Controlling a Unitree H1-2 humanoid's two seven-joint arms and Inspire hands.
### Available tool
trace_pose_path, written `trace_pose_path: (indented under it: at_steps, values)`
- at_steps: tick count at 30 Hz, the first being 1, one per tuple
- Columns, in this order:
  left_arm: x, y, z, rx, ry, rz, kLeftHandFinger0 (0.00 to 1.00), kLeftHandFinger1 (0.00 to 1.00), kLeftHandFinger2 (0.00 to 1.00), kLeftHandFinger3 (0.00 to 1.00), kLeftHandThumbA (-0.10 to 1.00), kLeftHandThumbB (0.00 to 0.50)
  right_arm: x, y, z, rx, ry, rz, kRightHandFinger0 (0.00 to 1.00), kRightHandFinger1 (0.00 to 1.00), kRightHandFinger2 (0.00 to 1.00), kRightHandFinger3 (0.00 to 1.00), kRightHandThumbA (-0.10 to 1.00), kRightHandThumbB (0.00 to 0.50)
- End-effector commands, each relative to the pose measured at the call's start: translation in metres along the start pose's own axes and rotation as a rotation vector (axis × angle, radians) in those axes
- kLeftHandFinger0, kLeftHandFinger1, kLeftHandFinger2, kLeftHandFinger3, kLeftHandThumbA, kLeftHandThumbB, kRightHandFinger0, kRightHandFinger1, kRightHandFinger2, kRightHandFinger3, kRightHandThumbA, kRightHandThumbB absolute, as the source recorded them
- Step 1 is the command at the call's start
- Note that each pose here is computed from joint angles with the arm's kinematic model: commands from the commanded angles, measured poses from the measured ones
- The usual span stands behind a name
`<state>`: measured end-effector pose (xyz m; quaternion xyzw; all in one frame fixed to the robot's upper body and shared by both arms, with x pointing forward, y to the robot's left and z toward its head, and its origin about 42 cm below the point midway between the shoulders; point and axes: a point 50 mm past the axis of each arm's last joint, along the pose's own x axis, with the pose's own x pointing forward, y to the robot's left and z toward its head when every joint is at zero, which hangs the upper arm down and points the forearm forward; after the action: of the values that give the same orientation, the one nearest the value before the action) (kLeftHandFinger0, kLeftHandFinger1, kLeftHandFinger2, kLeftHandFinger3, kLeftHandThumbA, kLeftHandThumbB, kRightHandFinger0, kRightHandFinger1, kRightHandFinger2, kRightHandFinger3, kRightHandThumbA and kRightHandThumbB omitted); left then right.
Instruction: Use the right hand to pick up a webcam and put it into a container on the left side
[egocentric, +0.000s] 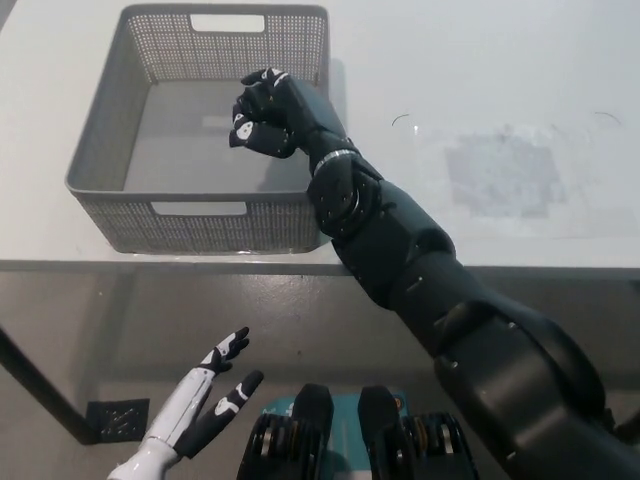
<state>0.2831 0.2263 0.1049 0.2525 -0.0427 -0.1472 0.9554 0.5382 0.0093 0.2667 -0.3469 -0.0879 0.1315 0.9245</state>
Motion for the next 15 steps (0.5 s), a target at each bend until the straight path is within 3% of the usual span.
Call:
trace_pose_path:
  at_steps: [1, 2, 3, 4, 5, 6, 12, 15]
  values:
    - [0.006, 0.008, 0.013, 0.045, -0.044, -0.022, 1.00, 1.00, 1.00, 1.00, 0.92, 0.057, 0.006, -0.013, 0.010, -0.025, -0.047, -0.026, 0.00, 0.37, 0.75, 0.72, -0.10, 0.188]
    - [0.006, 0.008, 0.013, 0.047, -0.046, -0.023, 1.00, 1.00, 1.00, 1.00, 0.92, 0.050, 0.007, -0.014, 0.010, -0.032, -0.032, -0.006, 0.15, 0.48, 0.78, 0.77, 0.02, 0.192]
    - [0.008, 0.009, 0.015, 0.061, -0.048, -0.029, 1.00, 1.00, 1.00, 1.00, 0.90, 0.034, 0.011, -0.020, 0.012, -0.058, 0.006, 0.094, 0.41, 0.70, 0.96, 1.00, 0.46, 0.290]
    - [0.008, 0.010, 0.015, 0.065, -0.047, -0.032, 1.00, 1.00, 1.00, 1.00, 0.90, 0.034, 0.012, -0.022, 0.012, -0.060, 0.014, 0.136, 0.37, 0.63, 0.90, 1.00, 0.53, 0.306]
    - [0.009, 0.011, 0.016, 0.075, -0.045, -0.038, 1.00, 1.00, 1.00, 1.00, 0.88, 0.031, 0.013, -0.025, 0.011, -0.058, 0.009, 0.174, 0.57, 0.92, 1.00, 1.00, 0.64, 0.368]
    - [0.009, 0.011, 0.016, 0.079, -0.046, -0.041, 1.00, 1.00, 1.00, 1.00, 0.86, 0.026, 0.013, -0.027, 0.011, -0.079, 0.009, 0.191, 0.97, 1.00, 1.00, 1.00, 0.74, 0.405]
    - [0.011, 0.012, 0.018, 0.100, -0.051, -0.051, 1.00, 1.00, 1.00, 1.00, 0.78, 0.013, 0.015, -0.042, 0.009, -0.082, -0.003, 0.234, 1.00, 1.00, 1.00, 1.00, 1.00, 0.421]
    - [0.011, 0.013, 0.019, 0.101, -0.050, -0.056, 1.00, 1.00, 1.00, 1.00, 0.76, 0.013, 0.015, -0.047, 0.009, -0.091, -0.003, 0.237, 1.00, 1.00, 1.00, 1.00, 1.00, 0.457]
